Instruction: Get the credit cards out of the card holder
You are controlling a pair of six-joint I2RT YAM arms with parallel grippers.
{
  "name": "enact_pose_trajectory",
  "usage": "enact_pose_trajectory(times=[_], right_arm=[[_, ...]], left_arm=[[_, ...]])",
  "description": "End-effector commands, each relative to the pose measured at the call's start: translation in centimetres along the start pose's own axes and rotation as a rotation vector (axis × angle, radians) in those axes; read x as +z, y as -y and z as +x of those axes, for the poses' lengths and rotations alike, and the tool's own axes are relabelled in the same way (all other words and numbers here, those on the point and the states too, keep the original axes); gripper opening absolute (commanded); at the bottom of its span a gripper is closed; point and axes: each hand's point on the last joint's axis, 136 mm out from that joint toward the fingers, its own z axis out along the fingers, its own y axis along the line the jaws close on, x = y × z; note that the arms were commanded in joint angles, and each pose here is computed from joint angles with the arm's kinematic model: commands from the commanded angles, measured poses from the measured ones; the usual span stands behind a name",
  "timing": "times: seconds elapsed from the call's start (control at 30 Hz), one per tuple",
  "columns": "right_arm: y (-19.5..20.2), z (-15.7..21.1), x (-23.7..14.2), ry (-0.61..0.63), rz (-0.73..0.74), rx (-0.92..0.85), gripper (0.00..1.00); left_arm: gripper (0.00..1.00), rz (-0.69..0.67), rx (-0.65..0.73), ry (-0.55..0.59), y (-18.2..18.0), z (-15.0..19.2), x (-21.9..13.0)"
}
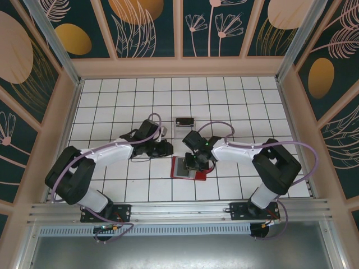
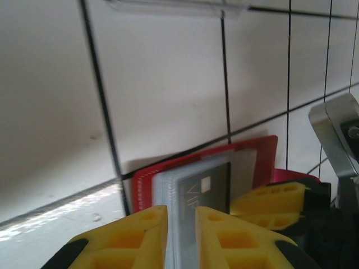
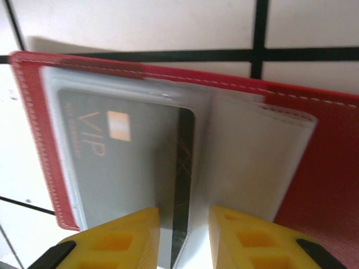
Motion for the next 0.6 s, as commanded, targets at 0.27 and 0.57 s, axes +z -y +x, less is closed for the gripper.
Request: enact_pose_trajectory(times=[0.27, 0.57], right_arm=[[2.0, 0.3, -1.7, 0.033, 0.061, 0.030, 0.30], [3.6, 0.4, -2.6, 0.048, 0.125, 0.049, 0.33]], left_arm=[[0.20, 0.071, 0.032, -0.126, 2.8, 2.0, 2.3], [0.19, 0.081, 0.048, -0.168, 3.5, 2.4, 3.0]])
